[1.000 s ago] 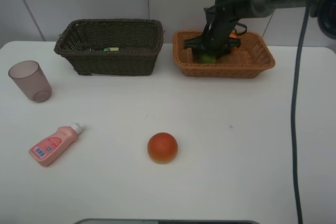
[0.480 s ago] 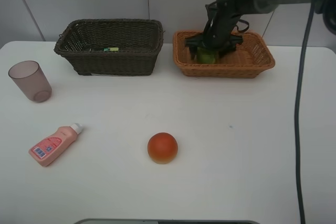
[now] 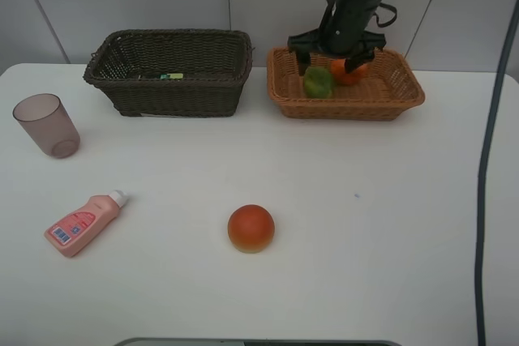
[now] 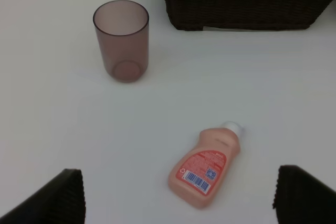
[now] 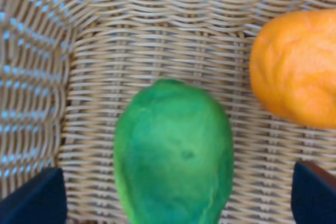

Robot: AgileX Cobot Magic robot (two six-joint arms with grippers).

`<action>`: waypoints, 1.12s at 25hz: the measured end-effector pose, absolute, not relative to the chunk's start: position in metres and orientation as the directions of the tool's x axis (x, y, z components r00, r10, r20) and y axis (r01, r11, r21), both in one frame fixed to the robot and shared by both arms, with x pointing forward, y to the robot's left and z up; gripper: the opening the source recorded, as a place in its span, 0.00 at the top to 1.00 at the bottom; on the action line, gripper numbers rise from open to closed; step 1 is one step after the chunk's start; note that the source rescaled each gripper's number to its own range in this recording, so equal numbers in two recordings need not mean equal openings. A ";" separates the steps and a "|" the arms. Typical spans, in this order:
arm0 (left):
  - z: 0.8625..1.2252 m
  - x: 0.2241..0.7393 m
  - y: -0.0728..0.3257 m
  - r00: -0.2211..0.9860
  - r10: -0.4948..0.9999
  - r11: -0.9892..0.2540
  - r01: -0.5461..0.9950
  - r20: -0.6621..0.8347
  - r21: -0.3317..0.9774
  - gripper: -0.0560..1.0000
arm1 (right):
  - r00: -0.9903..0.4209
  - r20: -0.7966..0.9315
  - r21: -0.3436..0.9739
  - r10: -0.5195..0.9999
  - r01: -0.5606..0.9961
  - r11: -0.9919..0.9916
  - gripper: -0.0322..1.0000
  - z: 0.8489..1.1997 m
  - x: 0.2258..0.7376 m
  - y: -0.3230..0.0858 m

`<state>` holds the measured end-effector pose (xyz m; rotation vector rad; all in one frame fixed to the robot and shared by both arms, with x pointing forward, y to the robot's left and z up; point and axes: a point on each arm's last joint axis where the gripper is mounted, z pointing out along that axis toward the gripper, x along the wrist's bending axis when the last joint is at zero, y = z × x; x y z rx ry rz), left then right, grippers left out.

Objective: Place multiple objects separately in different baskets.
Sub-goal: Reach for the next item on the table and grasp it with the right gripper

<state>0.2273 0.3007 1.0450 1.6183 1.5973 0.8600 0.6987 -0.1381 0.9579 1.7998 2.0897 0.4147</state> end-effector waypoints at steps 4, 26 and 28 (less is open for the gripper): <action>1.045 0.227 0.301 0.021 1.000 0.001 0.538 -0.015 0.843 0.08 | -0.140 -0.073 0.434 0.988 0.887 0.158 0.08 0.976 0.689 -0.132; 1.045 0.227 0.301 0.021 1.000 0.001 0.538 -0.015 0.843 0.08 | -0.186 0.009 0.435 0.983 0.886 0.163 0.08 1.023 0.547 -0.138; 1.045 0.227 0.301 0.021 1.000 0.001 0.538 -0.015 0.843 0.08 | -0.190 0.011 0.417 0.982 0.893 0.168 0.08 1.018 0.536 -0.137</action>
